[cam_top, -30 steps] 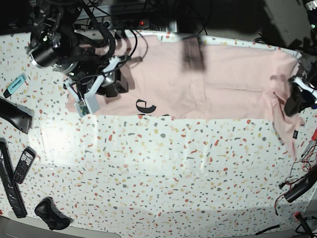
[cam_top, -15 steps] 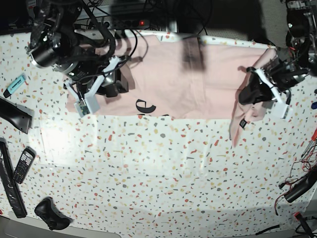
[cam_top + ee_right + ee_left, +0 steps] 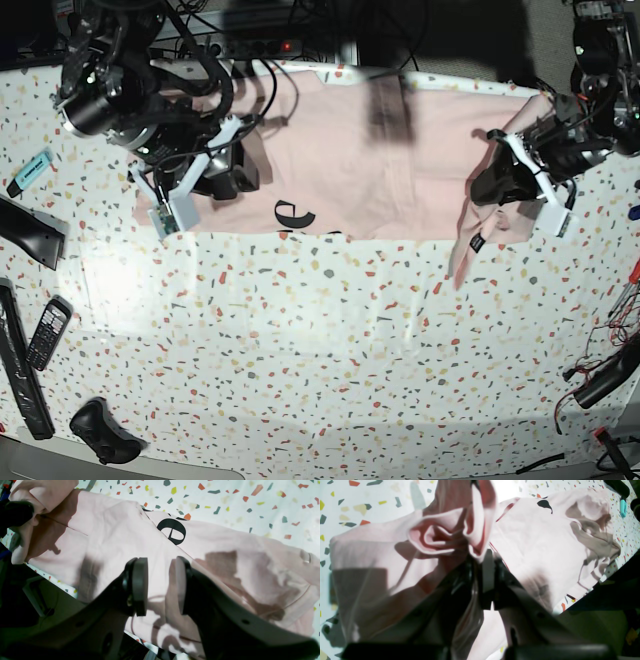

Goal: Fold the T-shirt properly
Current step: 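Lift the strip end with the left gripper and fold it toward the right gripper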

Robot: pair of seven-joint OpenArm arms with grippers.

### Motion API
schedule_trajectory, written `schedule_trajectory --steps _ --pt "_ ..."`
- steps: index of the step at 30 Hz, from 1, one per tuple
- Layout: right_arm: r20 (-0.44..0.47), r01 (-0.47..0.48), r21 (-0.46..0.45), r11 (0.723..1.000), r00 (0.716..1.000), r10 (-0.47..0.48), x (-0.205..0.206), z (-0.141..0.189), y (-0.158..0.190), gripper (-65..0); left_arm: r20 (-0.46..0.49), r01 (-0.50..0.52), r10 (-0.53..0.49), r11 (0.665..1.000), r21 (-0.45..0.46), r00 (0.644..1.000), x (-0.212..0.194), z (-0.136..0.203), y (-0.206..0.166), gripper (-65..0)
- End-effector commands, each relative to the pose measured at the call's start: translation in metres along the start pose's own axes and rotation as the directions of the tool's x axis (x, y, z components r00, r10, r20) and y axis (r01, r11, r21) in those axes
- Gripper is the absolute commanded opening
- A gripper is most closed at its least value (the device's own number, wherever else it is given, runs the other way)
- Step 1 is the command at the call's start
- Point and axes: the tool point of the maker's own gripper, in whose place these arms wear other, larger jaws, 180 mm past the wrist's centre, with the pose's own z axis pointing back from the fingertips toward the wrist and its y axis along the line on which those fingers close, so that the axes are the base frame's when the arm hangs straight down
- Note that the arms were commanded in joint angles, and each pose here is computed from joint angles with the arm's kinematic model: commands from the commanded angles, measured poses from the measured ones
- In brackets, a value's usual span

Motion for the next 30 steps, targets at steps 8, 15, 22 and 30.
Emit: schedule_trajectory --steps 8,15,22,30 --pt "0.049 -0.023 0.007 1.000 0.999 0.023 0.013 0.003 0.002 -46.4 0.043 0.021 -0.020 1.000 -0.013 0.999 0.014 0.003 -0.003 -56.0" --pt "0.049 -0.023 0.007 1.000 0.999 0.023 0.013 0.003 0.002 -46.4 0.123 -0.023 0.040 0.990 -0.139 0.992 0.030 0.006 -0.024 -36.2" --pt "0.049 -0.023 0.007 1.000 0.999 0.023 0.013 0.003 0.002 -46.3 0.088 0.073 -0.070 0.997 -0.034 0.994 0.037 0.023 -0.008 -36.2" --pt "0.047 -0.023 0.007 1.000 0.999 0.023 0.012 0.003 0.002 -46.4 -0.197 0.213 -0.171 0.954 0.213 0.965 -0.013 0.038 0.045 -36.2"
